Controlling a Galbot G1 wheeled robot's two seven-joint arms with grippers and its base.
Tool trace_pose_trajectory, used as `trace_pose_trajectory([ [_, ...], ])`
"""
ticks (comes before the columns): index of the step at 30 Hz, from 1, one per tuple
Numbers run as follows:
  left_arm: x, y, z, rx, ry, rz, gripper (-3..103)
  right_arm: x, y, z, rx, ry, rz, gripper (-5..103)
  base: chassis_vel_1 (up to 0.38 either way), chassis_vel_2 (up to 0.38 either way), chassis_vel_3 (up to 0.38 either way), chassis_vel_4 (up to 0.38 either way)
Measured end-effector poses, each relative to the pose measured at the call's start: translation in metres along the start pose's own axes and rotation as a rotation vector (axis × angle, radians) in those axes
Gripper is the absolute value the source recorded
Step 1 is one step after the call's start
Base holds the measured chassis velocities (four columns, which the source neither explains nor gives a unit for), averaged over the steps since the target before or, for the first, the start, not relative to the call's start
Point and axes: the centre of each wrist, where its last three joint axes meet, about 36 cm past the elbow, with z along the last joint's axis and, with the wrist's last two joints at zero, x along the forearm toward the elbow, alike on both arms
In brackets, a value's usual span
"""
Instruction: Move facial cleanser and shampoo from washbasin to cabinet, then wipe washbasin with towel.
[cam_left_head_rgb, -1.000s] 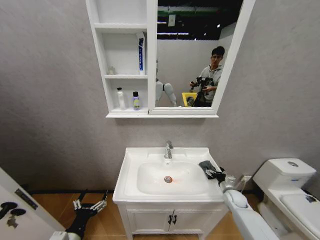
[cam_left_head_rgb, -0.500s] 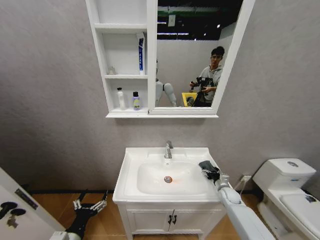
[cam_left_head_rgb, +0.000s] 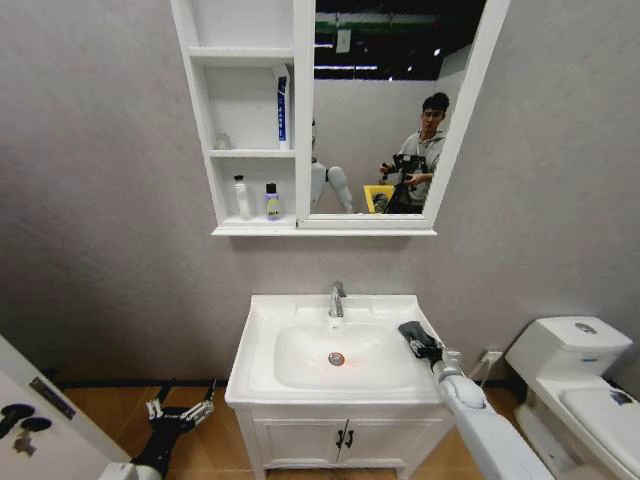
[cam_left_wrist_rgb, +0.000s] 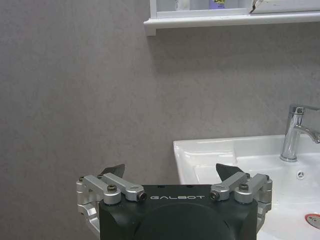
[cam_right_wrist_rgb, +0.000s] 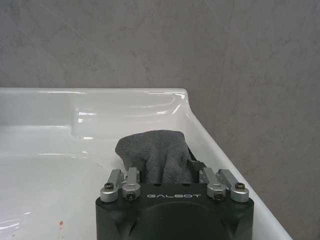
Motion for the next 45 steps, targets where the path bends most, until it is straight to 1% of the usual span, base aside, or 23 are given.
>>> trace_pose_trajectory([
  [1, 0.0, 0.0, 0.0, 0.0, 0.0, 0.0, 100, 0.001, 0.001, -0.001, -0.001, -0.001, -0.002, 42, 0.0, 0.0, 0.0, 0.0],
  [2, 0.0, 0.0, 0.0, 0.0, 0.0, 0.0, 100, 0.001, 0.001, -0.001, -0.001, -0.001, -0.002, 42, 0.0, 0.0, 0.0, 0.0],
  [4, 0.0, 0.0, 0.0, 0.0, 0.0, 0.0, 100, 0.002, 0.003, -0.003, -0.002, -0.003, -0.009, 31, 0.0, 0.0, 0.0, 0.0],
  [6, 0.0, 0.0, 0.0, 0.0, 0.0, 0.0, 100, 0.004, 0.004, -0.004, 0.0, -0.007, -0.014, 31, 0.0, 0.0, 0.0, 0.0],
  [7, 0.0, 0.0, 0.0, 0.0, 0.0, 0.0, 100, 0.008, 0.007, -0.007, 0.001, -0.012, -0.025, 20, 0.0, 0.0, 0.0, 0.0],
  [9, 0.0, 0.0, 0.0, 0.0, 0.0, 0.0, 100, 0.013, 0.011, -0.012, 0.003, -0.017, -0.037, 20, 0.0, 0.0, 0.0, 0.0],
  [12, 0.0, 0.0, 0.0, 0.0, 0.0, 0.0, 100, 0.029, 0.029, -0.041, 0.0, -0.052, -0.073, 4, 0.0, 0.0, 0.0, 0.0],
  [13, 0.0, 0.0, 0.0, 0.0, 0.0, 0.0, 100, 0.034, 0.034, -0.05, -0.003, -0.061, -0.083, 2, 0.0, 0.0, 0.0, 0.0],
  [14, 0.0, 0.0, 0.0, 0.0, 0.0, 0.0, 100, 0.034, 0.034, -0.05, -0.003, -0.061, -0.083, 2, 0.0, 0.0, 0.0, 0.0],
  [16, 0.0, 0.0, 0.0, 0.0, 0.0, 0.0, 100, 0.044, 0.048, -0.062, 0.005, -0.067, -0.127, 1, 0.0, 0.0, 0.0, 0.0],
  [17, 0.0, 0.0, 0.0, 0.0, 0.0, 0.0, 100, 0.044, 0.048, -0.062, 0.005, -0.067, -0.127, 1, 0.0, 0.0, 0.0, 0.0],
  [18, 0.0, 0.0, 0.0, 0.0, 0.0, 0.0, 100, 0.046, 0.054, -0.062, 0.004, -0.062, -0.141, 0, 0.0, 0.0, 0.0, 0.0],
  [20, 0.0, 0.0, 0.0, 0.0, 0.0, 0.0, 100, 0.047, 0.077, -0.05, -0.025, -0.025, -0.172, 0, 0.0, 0.0, 0.0, 0.0],
  [21, 0.0, 0.0, 0.0, 0.0, 0.0, 0.0, 100, 0.047, 0.077, -0.05, -0.025, -0.025, -0.172, 0, 0.0, 0.0, 0.0, 0.0],
  [22, 0.0, 0.0, 0.0, 0.0, 0.0, 0.0, 100, 0.045, 0.095, -0.037, -0.059, 0.018, -0.184, 0, 0.0, 0.0, 0.0, 0.0],
  [23, 0.0, 0.0, 0.0, 0.0, 0.0, 0.0, 100, 0.042, 0.105, -0.028, -0.081, 0.05, -0.189, 0, 0.0, 0.0, 0.0, 0.0],
  [24, 0.0, 0.0, 0.0, 0.0, 0.0, 0.0, 100, 0.042, 0.105, -0.028, -0.081, 0.05, -0.189, 0, 0.0, 0.0, 0.0, 0.0],
  [27, 0.0, 0.0, 0.0, 0.0, 0.0, 0.0, 100, 0.023, 0.124, -0.017, -0.103, 0.108, -0.188, 0, 0.0, 0.0, 0.0, 0.0],
  [28, 0.0, 0.0, 0.0, 0.0, 0.0, 0.0, 100, 0.023, 0.124, -0.017, -0.103, 0.108, -0.188, 0, 0.0, 0.0, 0.0, 0.0],
  [32, 0.0, 0.0, 0.0, 0.0, 0.0, 0.0, 100, -0.003, 0.13, -0.014, -0.103, 0.139, -0.167, 0, 0.0, 0.0, 0.0, 0.0],
  [34, 0.0, 0.0, 0.0, 0.0, 0.0, 0.0, 100, -0.016, 0.126, -0.01, -0.087, 0.159, -0.141, 0, 0.0, 0.0, 0.0, 0.0],
  [40, 0.0, 0.0, 0.0, 0.0, 0.0, 0.0, 100, -0.026, 0.116, 0.005, -0.061, 0.195, -0.123, 0, 0.0, 0.0, 0.0, 0.0],
  [45, 0.0, 0.0, 0.0, 0.0, 0.0, 0.0, 100, -0.032, 0.124, 0.016, -0.06, 0.213, -0.135, 0, 0.0, 0.0, 0.0, 0.0],
])
